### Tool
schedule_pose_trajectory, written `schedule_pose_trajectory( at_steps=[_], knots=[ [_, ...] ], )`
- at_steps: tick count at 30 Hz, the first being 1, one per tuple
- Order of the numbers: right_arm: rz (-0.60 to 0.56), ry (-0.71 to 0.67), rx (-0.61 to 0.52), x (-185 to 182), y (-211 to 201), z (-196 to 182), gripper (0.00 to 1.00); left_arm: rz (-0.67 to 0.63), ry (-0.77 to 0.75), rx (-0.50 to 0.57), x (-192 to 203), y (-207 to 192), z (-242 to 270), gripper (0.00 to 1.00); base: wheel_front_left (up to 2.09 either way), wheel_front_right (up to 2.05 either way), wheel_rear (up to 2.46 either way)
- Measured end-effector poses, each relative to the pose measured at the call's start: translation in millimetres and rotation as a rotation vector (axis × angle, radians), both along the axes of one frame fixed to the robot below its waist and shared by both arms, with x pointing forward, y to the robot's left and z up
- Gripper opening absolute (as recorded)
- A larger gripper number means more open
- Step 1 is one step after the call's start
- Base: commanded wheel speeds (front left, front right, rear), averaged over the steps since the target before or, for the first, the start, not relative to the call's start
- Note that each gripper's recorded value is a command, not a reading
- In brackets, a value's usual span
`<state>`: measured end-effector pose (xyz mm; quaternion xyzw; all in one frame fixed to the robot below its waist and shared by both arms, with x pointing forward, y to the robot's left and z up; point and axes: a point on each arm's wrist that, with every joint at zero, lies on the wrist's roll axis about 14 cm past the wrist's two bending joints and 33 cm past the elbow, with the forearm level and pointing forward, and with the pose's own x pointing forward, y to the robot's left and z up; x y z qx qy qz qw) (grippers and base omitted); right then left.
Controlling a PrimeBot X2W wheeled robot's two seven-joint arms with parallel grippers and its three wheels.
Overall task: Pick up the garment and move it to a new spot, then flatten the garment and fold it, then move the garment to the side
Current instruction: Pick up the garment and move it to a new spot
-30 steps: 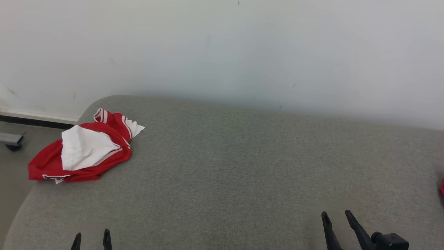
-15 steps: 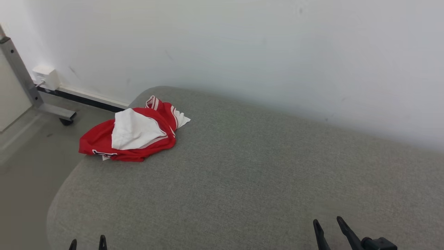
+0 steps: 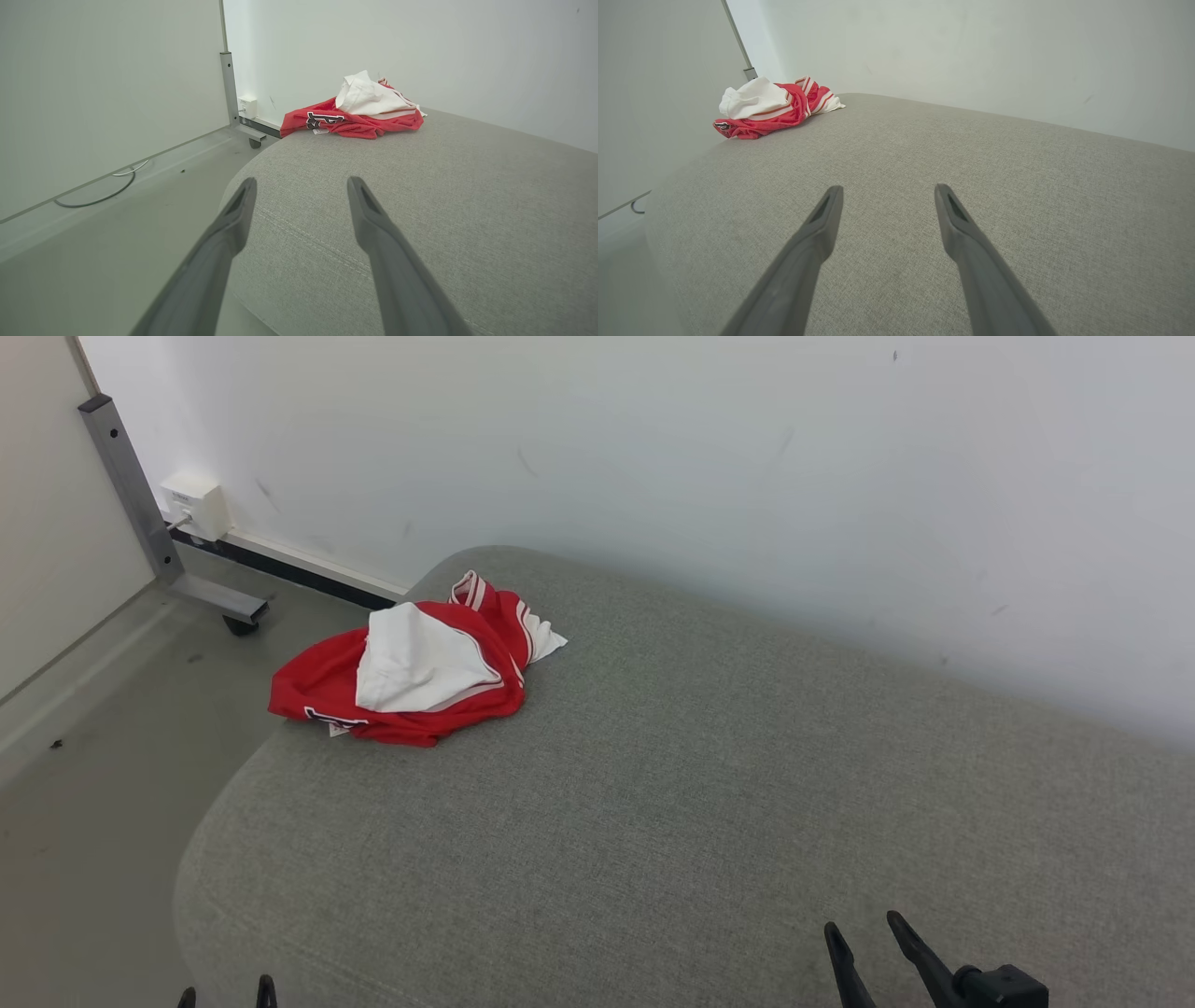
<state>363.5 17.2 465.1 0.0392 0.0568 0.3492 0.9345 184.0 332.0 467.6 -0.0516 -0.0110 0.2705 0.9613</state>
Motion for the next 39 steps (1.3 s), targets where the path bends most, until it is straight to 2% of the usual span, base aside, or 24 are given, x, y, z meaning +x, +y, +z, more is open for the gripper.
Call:
schedule_pose_trajectory(
  at_steps=[6,11,17,23,29,34,39],
  knots=[
    [0.019,0.01,-0.012,0,2,-4,1.0,0.017,0.015,-0.006,-1,5,-3,1.0,0.0,0.0,0.0],
    [0.027,0.015,-0.032,9,-1,-7,1.0,-0.002,0.009,0.012,25,10,6,1.0,0.0,0.0,0.0],
    [0.036,0.006,-0.061,29,-6,-8,1.0,-0.048,0.02,0.035,82,20,19,1.0,0.0,0.0,0.0],
    [0.05,-0.03,-0.09,59,-11,-2,1.0,-0.053,0.009,0.02,155,50,50,1.0,0.0,0.0,0.0],
    [0.033,-0.067,-0.08,89,-18,4,1.0,-0.086,0.067,0.029,219,74,66,1.0,0.0,0.0,0.0],
    [-0.014,-0.023,-0.102,102,-41,-20,1.0,-0.101,0.062,-0.107,271,81,64,1.0,0.0,0.0,0.0],
    [-0.065,0.021,-0.107,113,-60,-45,1.0,-0.126,0.149,-0.184,314,84,42,1.0,0.0,0.0,0.0]
  ],
)
